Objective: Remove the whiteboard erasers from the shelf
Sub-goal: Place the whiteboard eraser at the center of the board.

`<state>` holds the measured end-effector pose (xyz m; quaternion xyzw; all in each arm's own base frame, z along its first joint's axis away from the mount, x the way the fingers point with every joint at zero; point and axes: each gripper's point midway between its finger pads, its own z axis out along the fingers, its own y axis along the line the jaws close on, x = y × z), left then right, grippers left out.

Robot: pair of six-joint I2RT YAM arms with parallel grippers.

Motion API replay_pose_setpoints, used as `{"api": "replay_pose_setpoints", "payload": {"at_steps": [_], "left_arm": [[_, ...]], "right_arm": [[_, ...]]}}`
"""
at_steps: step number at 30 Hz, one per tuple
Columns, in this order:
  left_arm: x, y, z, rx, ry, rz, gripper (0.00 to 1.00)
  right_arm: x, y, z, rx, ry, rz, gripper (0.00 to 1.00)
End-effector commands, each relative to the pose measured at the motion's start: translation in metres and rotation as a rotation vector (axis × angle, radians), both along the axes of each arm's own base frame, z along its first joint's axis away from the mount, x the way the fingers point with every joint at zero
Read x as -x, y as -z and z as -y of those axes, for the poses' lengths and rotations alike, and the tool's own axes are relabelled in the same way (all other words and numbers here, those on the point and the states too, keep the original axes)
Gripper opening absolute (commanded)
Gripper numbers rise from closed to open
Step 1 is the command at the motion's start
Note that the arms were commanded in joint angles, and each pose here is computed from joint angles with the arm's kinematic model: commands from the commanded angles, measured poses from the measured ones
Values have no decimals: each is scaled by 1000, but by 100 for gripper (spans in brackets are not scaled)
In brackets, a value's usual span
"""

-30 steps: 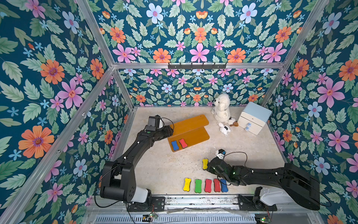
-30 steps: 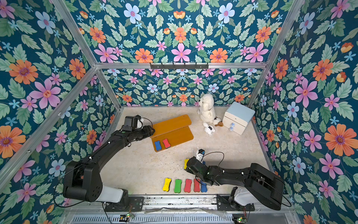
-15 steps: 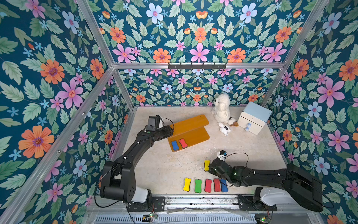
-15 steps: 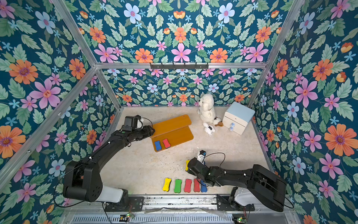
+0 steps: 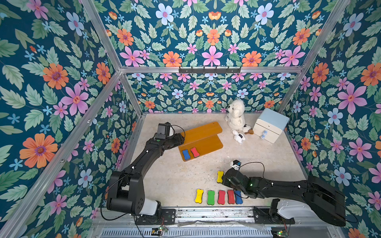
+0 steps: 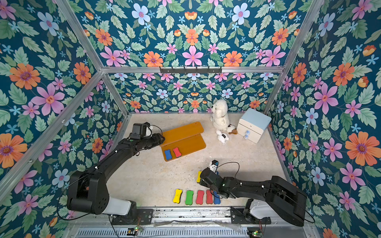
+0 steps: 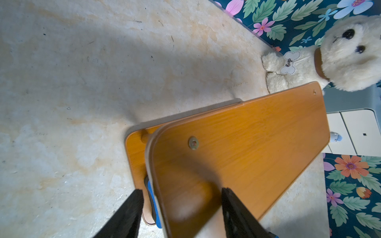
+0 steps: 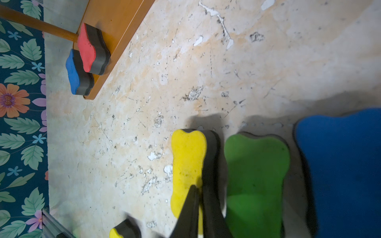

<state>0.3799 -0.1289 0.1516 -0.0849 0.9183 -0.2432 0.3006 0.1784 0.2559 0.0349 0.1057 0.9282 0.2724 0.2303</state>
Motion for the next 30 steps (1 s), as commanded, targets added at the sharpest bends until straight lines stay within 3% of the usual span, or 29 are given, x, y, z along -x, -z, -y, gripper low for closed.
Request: {"api": "replay_pose_setpoints", "payload": {"at_steps": [1, 7, 16, 30], "left_arm": [[1, 3, -2, -17, 2, -6, 65], [0, 4, -2, -17, 3, -9, 65], [0, -5, -2, -9, -5, 10, 66], [-11, -4, -26, -103, -88, -2, 65]], "right_arm": [[2, 2, 4, 22, -7, 0, 12], [1, -1, 4, 25, -15, 11, 14], [-6, -24, -7, -11, -47, 71, 27], [-91, -92, -75, -189, -124, 389, 32]]}}
